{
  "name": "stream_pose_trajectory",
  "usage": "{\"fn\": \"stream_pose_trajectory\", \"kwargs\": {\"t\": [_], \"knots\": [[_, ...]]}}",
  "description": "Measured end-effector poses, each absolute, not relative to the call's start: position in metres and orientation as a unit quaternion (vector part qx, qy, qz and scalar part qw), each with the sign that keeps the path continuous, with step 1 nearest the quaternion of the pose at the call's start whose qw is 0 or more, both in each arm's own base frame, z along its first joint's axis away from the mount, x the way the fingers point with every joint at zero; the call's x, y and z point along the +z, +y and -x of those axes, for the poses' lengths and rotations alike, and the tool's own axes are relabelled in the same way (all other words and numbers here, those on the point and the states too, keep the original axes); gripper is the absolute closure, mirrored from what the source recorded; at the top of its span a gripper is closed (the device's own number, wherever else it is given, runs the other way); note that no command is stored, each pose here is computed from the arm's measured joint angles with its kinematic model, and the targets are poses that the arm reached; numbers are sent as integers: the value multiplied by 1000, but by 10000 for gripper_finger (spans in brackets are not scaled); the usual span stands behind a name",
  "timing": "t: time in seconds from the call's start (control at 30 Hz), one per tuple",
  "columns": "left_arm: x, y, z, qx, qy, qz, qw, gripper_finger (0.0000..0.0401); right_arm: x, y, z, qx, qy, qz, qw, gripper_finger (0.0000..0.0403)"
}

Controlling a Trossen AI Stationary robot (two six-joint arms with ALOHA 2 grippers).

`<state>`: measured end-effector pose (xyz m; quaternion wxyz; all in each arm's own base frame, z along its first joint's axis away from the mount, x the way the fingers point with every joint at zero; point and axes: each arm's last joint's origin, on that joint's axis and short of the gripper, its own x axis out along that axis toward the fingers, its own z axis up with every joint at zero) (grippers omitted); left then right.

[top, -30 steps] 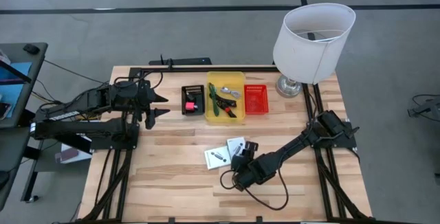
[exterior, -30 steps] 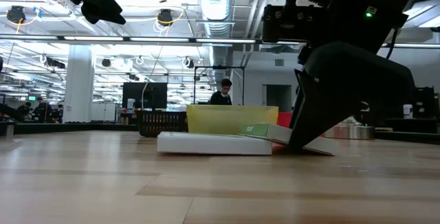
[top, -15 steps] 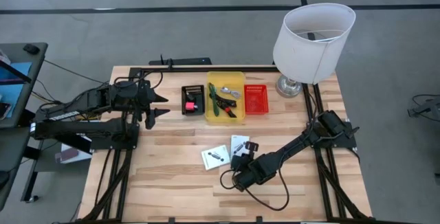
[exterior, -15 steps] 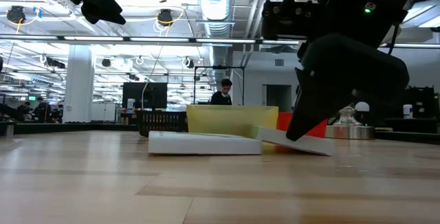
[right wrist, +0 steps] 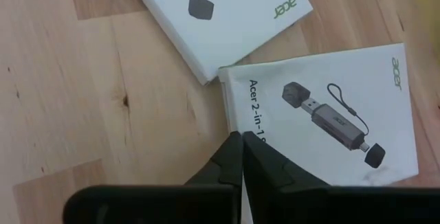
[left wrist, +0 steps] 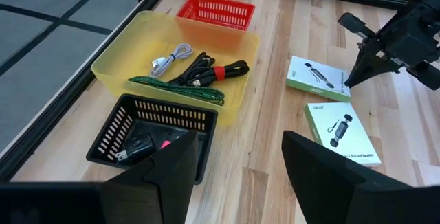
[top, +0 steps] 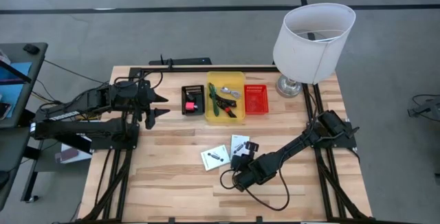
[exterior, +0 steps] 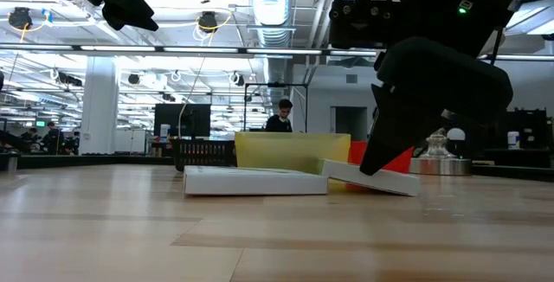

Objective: Pick and place items into bin
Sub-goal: Put the right white card reader box into the red bin

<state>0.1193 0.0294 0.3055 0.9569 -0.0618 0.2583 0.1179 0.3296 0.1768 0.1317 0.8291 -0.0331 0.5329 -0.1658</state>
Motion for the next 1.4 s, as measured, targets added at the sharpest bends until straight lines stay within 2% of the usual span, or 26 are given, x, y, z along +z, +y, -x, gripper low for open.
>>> {"fn": "stream_pose_trajectory", "kwargs": {"t": [0.23, 0.7, 1.4], "knots": [[305, 29, -119, 118, 258, 62, 957, 195, 131, 177, -330, -166, 533, 34, 829, 400], [305, 29, -119, 118, 258, 62, 957, 195, 131, 177, -330, -164, 532, 33, 830, 360], [306, 29, -119, 118, 258, 62, 957, 195, 130, 176, -334, -156, 525, 32, 836, 263]]}}
